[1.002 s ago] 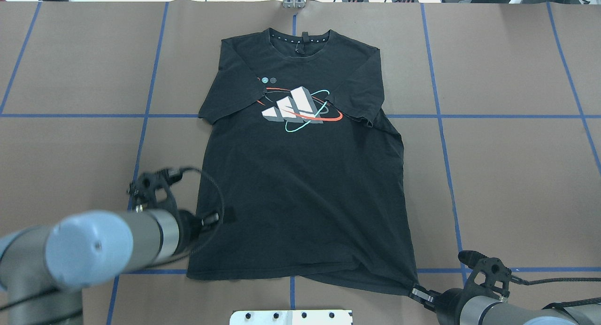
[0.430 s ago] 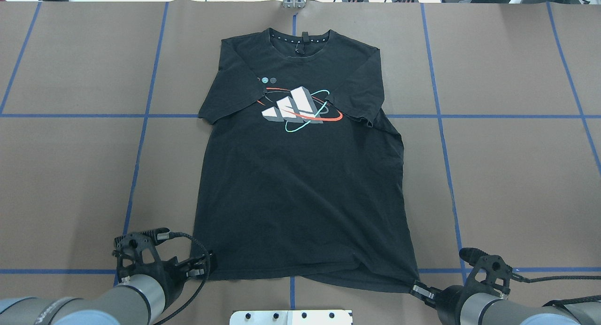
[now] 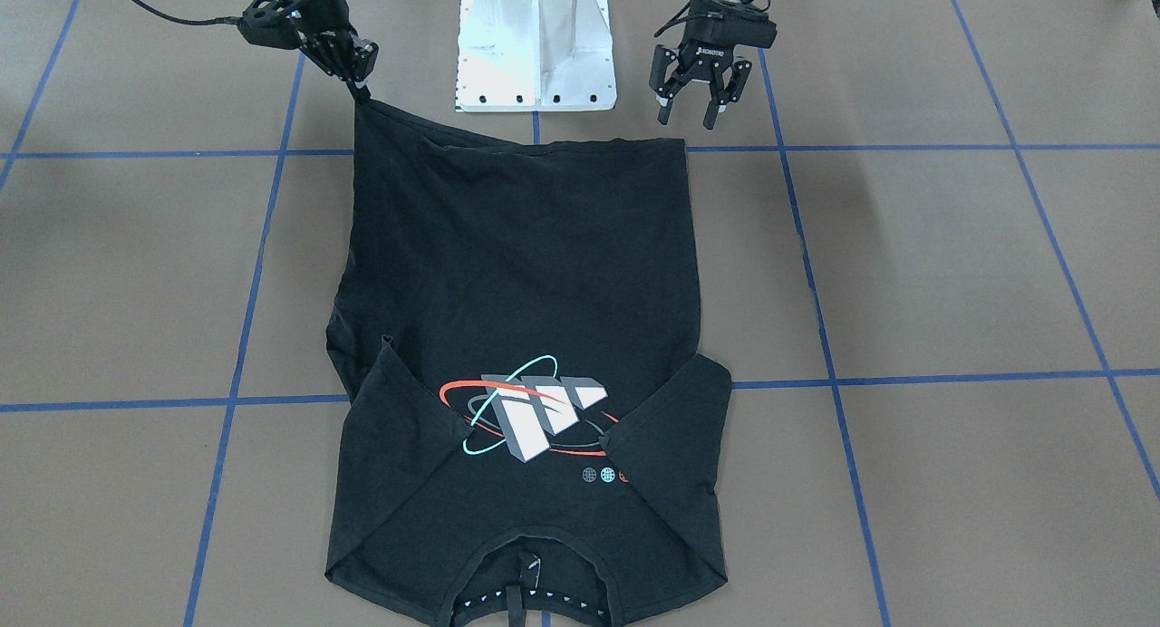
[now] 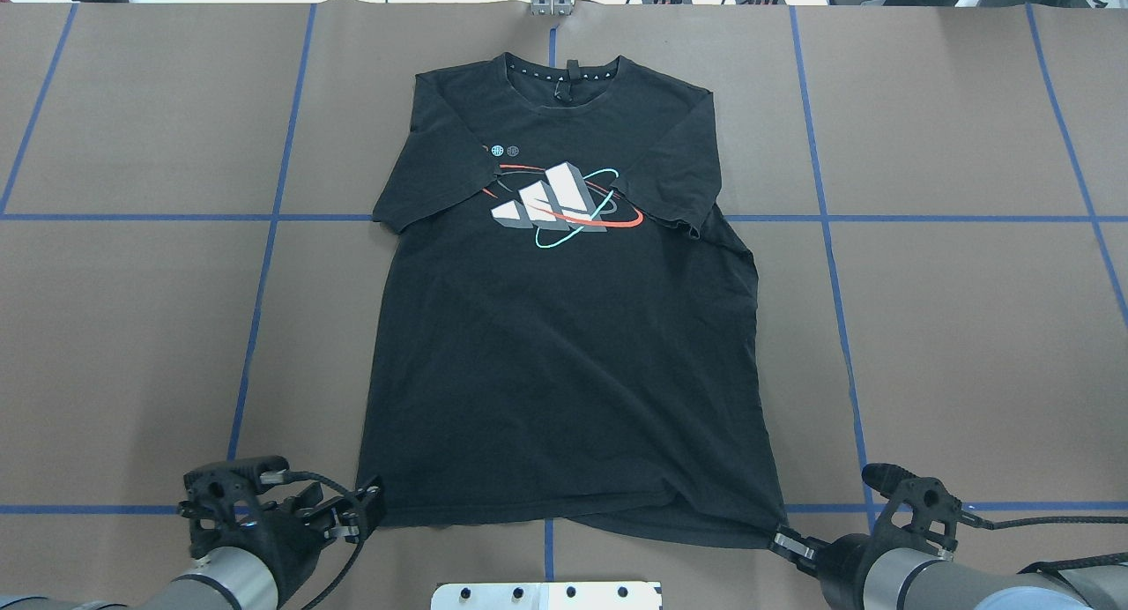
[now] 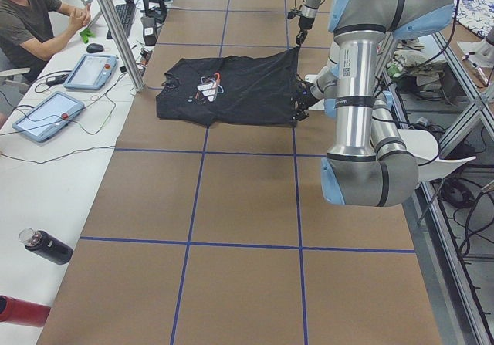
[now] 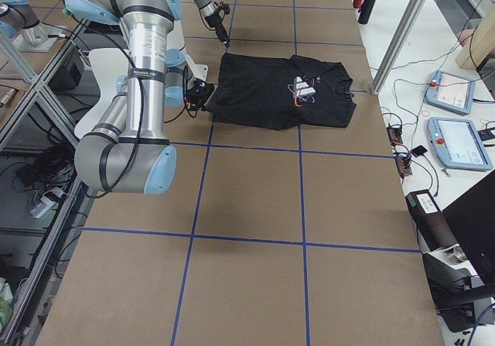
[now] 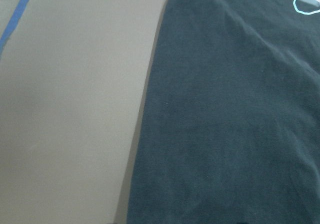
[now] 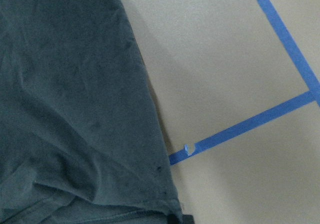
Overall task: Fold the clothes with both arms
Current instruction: 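Grasp both hem corners nearest the robot with both grippers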
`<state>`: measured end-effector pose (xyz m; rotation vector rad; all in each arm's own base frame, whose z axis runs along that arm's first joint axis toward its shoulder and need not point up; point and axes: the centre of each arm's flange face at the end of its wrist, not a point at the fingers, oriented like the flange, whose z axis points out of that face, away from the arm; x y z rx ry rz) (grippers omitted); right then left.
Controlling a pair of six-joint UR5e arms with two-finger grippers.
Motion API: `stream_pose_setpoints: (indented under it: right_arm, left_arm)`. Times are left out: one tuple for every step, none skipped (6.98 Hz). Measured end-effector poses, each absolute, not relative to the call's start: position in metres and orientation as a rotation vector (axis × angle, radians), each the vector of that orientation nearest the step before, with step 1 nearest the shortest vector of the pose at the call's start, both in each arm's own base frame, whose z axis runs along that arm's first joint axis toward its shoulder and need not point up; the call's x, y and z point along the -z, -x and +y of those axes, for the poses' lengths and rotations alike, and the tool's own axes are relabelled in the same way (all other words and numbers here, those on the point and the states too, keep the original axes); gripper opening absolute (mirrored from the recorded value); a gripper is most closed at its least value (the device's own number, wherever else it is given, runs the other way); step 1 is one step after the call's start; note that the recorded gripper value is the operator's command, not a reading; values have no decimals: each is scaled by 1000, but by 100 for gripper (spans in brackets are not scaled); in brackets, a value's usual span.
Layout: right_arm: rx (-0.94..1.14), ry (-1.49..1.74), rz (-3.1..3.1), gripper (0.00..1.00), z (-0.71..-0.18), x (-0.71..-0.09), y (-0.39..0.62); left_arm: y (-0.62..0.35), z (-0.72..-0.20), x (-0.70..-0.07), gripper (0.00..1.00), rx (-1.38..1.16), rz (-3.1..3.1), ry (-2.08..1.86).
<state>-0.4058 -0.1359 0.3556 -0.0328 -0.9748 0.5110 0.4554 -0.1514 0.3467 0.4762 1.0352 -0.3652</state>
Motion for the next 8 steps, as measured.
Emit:
stream_pose_setpoints:
  right_arm:
    - [-512, 32, -975, 0, -136, -355, 406]
    - [-513, 32, -976, 0, -137, -355, 406]
    - [-513, 32, -976, 0, -137, -355, 406]
    - [-514, 32, -977, 0, -137, -355, 406]
    - [-515, 31, -978, 0, -138, -354, 406]
    - [-516, 31, -979, 0, -138, -354, 405]
    - [-517, 31, -980, 0, -138, -354, 405]
    - [-517, 31, -980, 0, -139, -354, 405]
  left_arm:
    - [-461, -149, -369, 70, 390, 1069, -507]
    - [-468, -144, -385, 68, 406, 1104, -520]
    - [-472, -141, -393, 68, 408, 1115, -525]
    - [-475, -139, -397, 68, 390, 1114, -537]
    - [-476, -138, -394, 65, 364, 1112, -552]
    - [-479, -137, -390, 63, 348, 1115, -557]
    - [-484, -134, -386, 59, 338, 1120, -556]
    - [-489, -132, -383, 53, 332, 1122, -554]
